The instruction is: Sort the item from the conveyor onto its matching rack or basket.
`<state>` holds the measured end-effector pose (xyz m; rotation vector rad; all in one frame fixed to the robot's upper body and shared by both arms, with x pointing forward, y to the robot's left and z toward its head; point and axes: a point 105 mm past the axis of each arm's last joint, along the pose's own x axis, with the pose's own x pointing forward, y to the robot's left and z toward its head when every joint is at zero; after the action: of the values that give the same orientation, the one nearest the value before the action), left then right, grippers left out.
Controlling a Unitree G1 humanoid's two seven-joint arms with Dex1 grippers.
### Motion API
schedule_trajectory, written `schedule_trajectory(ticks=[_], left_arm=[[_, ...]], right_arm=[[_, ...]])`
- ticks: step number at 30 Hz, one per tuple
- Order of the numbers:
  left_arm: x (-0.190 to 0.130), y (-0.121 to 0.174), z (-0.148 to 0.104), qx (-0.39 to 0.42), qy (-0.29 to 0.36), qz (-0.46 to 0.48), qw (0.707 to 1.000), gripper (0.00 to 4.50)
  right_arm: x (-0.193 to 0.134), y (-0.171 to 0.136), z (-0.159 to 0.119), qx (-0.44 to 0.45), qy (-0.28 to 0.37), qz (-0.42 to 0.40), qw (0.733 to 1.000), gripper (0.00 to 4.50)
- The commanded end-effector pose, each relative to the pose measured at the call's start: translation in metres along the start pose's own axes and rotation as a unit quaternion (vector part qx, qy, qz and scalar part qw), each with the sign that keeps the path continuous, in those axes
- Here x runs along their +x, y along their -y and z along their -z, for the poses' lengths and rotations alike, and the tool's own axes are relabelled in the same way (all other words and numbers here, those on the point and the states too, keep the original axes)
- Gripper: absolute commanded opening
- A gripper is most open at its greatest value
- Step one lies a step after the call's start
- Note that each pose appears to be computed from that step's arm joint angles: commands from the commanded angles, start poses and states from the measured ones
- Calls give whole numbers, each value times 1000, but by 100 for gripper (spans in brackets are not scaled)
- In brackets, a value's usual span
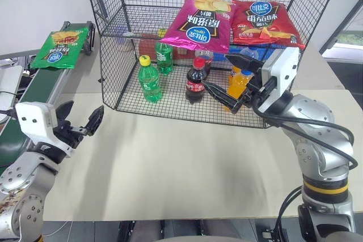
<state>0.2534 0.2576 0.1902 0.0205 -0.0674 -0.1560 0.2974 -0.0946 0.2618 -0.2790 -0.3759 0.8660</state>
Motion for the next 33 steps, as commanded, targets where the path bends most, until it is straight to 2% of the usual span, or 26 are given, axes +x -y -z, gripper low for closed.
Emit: schedule_trajectory(ticks=[1,8,12,14,16,21,27,29,33], left_arm=[[-10,-12,-17,-21,40,-46,998,447],[-28,-69,-20,-126,77,-191,970,447],[-32,-93,-24,-186,94,-234,950,447],[-31,-99,-16,-199,61,-243,947,447],[-32,-106,-16,-224,57,-248,941,447],[-50,-135,-3,-305,30,-296,905,447],[-68,-154,15,-383,-4,-325,865,447],[-70,-155,21,-426,2,-322,845,447],[-72,-154,24,-465,5,-317,827,447]], right_arm=[[5,-8,-13,-6,20,-38,999,450],[17,-17,-24,3,30,-100,995,450],[22,-21,-29,5,34,-130,991,450],[25,-23,-31,10,37,-139,990,450],[27,-25,-34,11,39,-151,988,450],[29,-30,-37,12,44,-166,985,450],[29,-35,-38,14,50,-177,983,450],[29,-36,-37,14,51,-179,982,450],[29,-36,-37,14,52,-178,982,450]])
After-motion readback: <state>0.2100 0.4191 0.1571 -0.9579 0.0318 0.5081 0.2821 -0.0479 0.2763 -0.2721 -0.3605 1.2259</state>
